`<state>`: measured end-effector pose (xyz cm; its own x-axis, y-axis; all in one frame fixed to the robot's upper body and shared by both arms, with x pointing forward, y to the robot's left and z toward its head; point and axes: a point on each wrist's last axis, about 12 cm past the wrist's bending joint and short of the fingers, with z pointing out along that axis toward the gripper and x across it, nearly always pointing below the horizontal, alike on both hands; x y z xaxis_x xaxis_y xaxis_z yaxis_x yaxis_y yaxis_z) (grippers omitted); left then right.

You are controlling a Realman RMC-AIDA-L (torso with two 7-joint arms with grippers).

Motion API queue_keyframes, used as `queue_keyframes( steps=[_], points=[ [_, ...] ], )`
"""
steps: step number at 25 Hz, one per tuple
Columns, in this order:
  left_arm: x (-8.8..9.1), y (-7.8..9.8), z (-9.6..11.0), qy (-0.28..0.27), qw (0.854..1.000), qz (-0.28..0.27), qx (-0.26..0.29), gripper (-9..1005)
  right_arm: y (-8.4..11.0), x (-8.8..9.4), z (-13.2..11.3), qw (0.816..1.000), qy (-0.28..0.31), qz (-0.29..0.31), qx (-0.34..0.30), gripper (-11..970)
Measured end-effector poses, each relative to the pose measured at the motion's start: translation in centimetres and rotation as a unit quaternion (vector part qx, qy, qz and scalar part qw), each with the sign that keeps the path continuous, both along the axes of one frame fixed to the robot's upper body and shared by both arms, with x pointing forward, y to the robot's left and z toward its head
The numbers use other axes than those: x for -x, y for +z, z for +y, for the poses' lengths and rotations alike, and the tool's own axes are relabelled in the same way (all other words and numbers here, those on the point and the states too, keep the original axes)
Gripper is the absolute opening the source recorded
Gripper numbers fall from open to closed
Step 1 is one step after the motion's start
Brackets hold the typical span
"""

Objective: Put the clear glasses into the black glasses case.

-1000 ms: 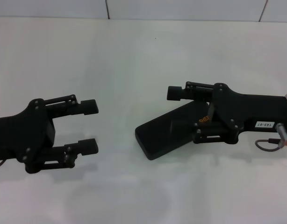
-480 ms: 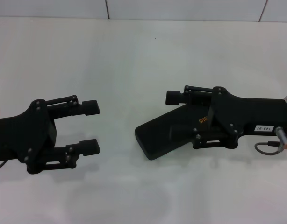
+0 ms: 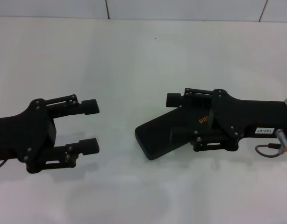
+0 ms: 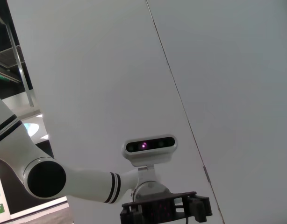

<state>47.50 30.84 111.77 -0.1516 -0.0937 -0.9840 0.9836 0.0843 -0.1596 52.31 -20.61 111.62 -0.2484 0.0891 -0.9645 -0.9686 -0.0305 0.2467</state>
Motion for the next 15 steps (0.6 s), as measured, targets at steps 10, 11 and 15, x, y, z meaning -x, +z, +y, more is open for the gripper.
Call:
queue_keyframes(
  steps=[10,11,15],
  points=[
    [-0.05,-0.02,-0.24,-0.002,1.0,0.0,0.003,730,-0.16,0.33,-0.29,1.0,-0.003,-0.003,-0.005,783],
    [-0.07,-0.01,-0.27,-0.002,1.0,-0.001,0.003,730,-0.16,0.37,-0.33,1.0,-0.004,-0.003,-0.007,783],
    [-0.09,0.0,-0.3,-0.002,1.0,-0.001,0.003,730,-0.23,0.49,-0.44,1.0,-0.006,-0.005,-0.009,783]
  ],
)
